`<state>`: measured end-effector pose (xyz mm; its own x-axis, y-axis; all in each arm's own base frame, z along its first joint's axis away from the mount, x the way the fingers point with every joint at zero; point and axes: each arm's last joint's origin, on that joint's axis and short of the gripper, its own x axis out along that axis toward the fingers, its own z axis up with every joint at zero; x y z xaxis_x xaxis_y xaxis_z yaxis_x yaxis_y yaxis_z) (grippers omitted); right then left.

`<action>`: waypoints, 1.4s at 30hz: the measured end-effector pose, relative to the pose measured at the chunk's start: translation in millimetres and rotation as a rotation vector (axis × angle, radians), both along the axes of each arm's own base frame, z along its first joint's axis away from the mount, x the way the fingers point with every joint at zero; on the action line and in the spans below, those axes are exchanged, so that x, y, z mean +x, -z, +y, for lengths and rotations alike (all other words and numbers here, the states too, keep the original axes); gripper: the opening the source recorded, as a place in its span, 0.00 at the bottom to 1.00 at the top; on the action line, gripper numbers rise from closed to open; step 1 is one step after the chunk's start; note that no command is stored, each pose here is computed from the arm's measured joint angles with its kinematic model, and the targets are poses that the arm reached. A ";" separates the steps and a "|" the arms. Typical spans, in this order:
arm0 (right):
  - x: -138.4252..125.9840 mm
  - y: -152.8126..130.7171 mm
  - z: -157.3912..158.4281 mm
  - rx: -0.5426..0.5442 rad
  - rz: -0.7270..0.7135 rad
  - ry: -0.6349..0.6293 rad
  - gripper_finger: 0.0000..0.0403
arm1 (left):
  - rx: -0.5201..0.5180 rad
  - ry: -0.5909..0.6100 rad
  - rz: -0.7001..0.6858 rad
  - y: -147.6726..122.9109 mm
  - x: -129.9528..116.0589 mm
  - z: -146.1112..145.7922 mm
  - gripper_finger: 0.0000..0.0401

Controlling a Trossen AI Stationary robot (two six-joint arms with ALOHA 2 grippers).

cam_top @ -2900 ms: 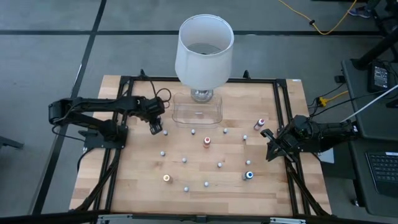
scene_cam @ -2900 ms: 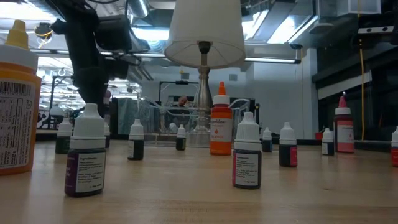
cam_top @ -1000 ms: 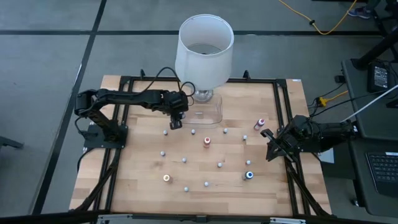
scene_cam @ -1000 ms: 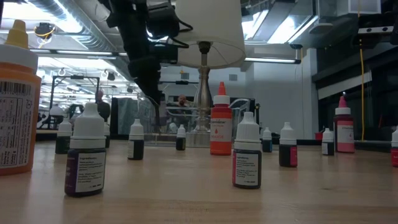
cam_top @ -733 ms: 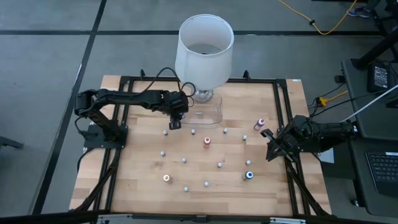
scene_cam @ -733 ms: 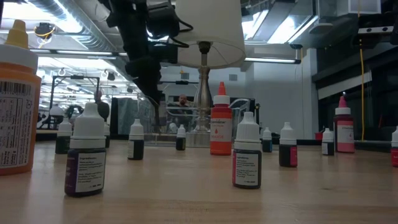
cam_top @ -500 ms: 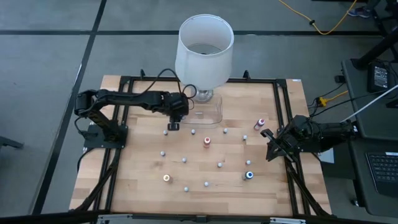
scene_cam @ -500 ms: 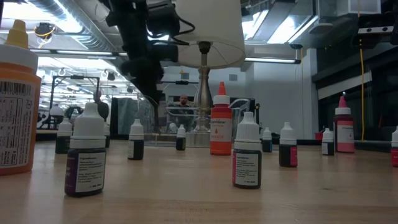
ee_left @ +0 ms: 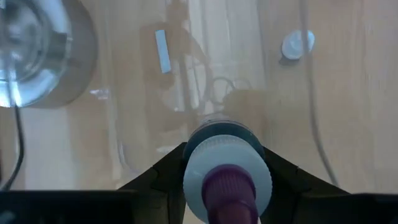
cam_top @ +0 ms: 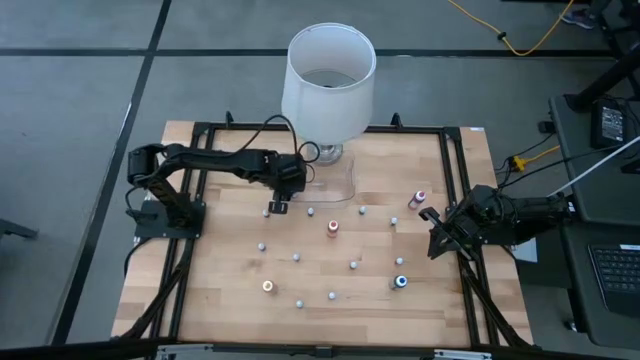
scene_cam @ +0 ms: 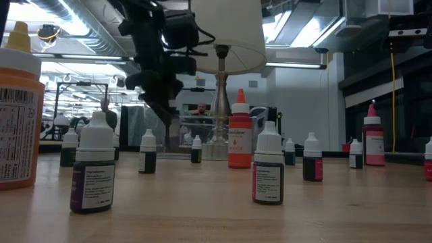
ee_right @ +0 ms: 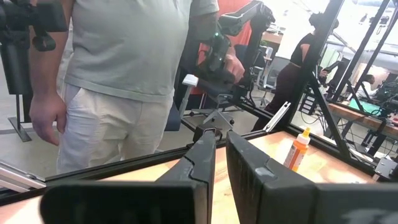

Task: Pick & Place food coloring
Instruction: Put the big purple food coloring bottle into the container, then put the top small red food coloring bottle into the container

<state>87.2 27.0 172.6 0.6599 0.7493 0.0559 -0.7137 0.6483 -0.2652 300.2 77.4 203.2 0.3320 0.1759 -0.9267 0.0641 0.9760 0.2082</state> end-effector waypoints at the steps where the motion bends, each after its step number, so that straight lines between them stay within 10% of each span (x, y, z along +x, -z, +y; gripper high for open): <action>1: 0.0 0.1 0.0 0.000 0.000 0.000 0.11 | -0.005 0.002 0.006 2.2 0.8 0.1 0.34; 23: 0.0 0.0 0.0 0.000 0.000 0.000 0.11 | 0.039 -0.046 -0.011 -18.5 3.6 3.0 0.48; 42: 0.0 0.0 0.0 0.000 0.000 0.001 0.11 | 0.032 -0.156 -0.221 -150.6 -46.7 -20.2 0.49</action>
<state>87.2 26.9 172.5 0.6604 0.7489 0.0557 -0.7133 0.6488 -0.2650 253.5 57.2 353.8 0.4917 0.2689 -0.8282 -0.1372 0.9632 0.2313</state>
